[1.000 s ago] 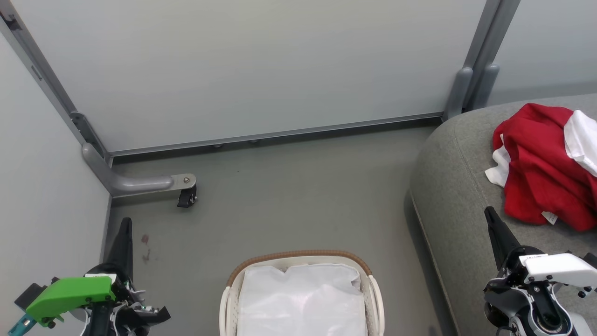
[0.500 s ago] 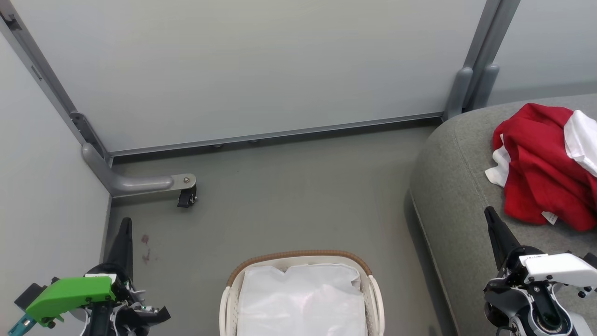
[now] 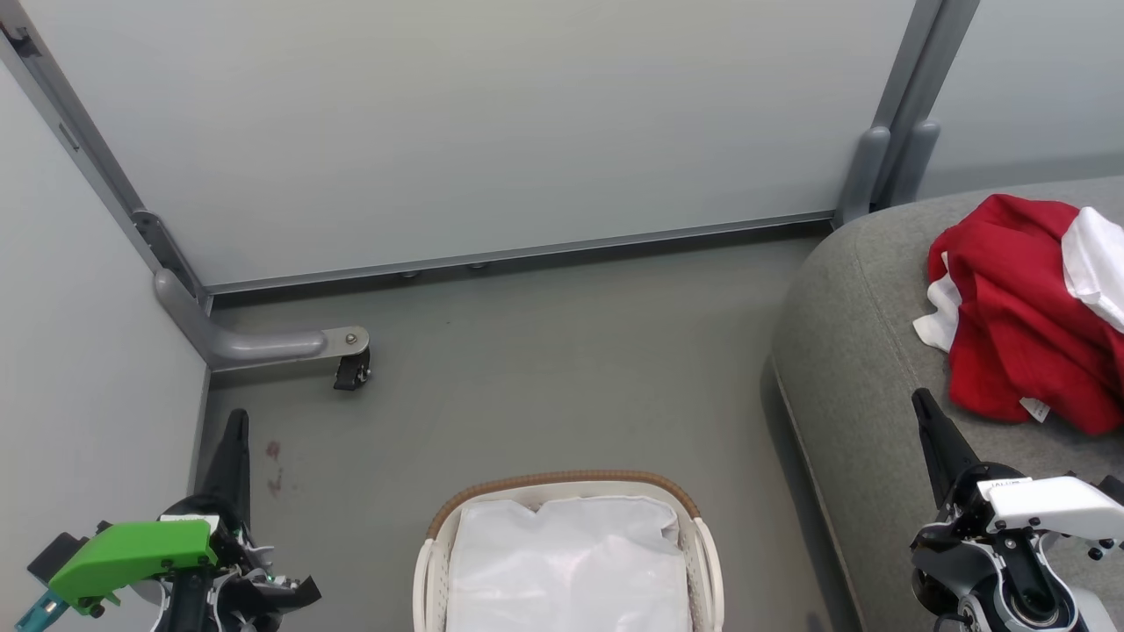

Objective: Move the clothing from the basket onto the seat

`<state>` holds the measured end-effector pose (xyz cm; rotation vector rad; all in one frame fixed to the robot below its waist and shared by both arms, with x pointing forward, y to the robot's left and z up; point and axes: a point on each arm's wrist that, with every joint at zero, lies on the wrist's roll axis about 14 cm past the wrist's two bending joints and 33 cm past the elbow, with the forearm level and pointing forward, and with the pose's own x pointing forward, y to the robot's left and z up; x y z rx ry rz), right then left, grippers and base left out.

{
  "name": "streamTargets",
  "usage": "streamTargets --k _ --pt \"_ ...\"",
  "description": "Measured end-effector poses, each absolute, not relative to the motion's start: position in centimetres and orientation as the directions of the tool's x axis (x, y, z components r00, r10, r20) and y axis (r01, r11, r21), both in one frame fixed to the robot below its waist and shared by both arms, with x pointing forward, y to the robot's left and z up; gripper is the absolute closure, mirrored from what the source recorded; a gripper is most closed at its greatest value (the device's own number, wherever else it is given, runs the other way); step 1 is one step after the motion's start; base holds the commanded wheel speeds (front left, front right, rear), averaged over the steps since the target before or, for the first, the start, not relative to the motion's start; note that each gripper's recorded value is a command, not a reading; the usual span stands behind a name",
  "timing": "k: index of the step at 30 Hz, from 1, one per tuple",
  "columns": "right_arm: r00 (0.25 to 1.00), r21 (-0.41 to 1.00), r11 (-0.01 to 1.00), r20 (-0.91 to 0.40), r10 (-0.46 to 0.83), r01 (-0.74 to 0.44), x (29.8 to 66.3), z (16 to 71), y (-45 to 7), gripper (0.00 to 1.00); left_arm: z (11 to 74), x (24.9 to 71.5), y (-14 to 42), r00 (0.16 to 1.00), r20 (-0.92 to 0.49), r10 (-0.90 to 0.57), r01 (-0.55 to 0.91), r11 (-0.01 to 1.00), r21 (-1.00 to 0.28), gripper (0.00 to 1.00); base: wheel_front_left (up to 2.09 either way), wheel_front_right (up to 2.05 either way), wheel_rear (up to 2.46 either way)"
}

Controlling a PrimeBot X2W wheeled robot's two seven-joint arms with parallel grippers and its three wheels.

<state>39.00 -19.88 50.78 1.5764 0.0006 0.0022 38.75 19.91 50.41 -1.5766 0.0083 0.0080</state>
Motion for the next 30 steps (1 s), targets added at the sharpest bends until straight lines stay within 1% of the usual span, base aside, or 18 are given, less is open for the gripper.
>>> streamTargets --k 30 --pt "1.0 1.0 -0.006 0.001 0.002 -0.001 39.0 50.78 -19.88 1.0 50.4 38.75 19.91 1.0 -0.01 0.0 -0.01 -0.006 -1.0 1.0 0.0 0.0 0.0"
